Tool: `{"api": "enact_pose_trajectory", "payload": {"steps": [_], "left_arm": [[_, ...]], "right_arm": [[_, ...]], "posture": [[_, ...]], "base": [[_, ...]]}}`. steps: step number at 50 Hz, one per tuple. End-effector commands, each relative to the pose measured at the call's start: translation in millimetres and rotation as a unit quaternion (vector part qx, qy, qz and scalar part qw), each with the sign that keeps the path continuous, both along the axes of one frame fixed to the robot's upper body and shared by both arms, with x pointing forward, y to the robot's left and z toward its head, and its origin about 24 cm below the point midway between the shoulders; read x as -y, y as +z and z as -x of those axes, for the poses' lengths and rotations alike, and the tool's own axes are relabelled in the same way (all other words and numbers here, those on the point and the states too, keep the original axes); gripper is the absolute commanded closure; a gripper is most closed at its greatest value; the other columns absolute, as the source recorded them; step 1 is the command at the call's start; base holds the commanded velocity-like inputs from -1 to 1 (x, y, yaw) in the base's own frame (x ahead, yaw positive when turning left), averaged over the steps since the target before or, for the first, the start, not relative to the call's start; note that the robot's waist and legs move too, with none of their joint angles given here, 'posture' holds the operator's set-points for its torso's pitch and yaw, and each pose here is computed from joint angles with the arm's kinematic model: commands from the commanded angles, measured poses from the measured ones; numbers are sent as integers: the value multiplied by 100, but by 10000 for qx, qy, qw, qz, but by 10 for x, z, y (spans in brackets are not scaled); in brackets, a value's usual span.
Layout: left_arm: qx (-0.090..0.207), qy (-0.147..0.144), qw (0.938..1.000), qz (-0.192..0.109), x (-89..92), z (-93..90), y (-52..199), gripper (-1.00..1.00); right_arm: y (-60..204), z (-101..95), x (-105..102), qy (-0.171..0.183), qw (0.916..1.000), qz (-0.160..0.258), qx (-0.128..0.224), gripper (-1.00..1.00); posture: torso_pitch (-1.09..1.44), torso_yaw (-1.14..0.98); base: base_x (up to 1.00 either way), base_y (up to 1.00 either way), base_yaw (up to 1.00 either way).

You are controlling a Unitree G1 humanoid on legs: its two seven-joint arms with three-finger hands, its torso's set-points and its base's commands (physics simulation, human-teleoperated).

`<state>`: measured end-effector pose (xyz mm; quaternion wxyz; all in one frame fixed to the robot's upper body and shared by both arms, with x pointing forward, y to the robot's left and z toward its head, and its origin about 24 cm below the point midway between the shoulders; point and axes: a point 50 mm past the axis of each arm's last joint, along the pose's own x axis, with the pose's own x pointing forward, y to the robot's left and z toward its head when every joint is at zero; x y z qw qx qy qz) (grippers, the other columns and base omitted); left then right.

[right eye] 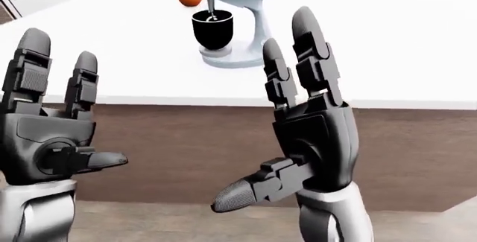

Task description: Open the stand mixer head.

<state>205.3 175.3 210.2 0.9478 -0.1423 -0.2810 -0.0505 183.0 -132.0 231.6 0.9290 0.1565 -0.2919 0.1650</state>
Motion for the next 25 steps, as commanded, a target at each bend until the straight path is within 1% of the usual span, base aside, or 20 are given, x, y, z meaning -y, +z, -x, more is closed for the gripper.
{"api": "enact_pose_trajectory", "payload": {"steps": [1, 8, 10, 12, 15, 17, 20, 25], "left_arm": [[564, -131, 9983, -48, 52, 86, 164, -96], [565, -133, 9983, -52, 53, 89, 166, -96], [564, -132, 9983, -52, 54, 89, 164, -96], [568, -129, 9983, -55, 54, 90, 163, -96], [571, -128, 9983, -55, 53, 91, 165, -96], [570, -127, 9983, -59, 54, 92, 163, -96], [569, -128, 9983, -62, 54, 93, 165, -96], [572, -125, 9983, -61, 49, 91, 170, -96]], "right_arm": [[123, 96, 8, -24, 9987, -45, 501, -100], [122, 90, 9, -43, 9988, -52, 478, -100], [124, 92, 17, -8, 9988, -91, 478, -100], [113, 94, 6, -47, 9988, -25, 484, -100], [117, 90, 12, -88, 9987, -39, 494, -100], [116, 94, 12, -25, 9988, -63, 488, -100], [120, 92, 15, -61, 9987, -52, 497, -100], [123, 92, 12, -79, 9987, -46, 507, -100]], "posture": [[0, 0], [0, 0], [0, 0], [0, 0], [0, 0], [0, 0], [0, 0], [0, 0]], "base": [[48, 0, 0], [1, 0, 0], [61, -4, 0], [57, -4, 0], [2, 0, 0], [2, 0, 0], [65, 0, 0], [7, 0, 0]]}}
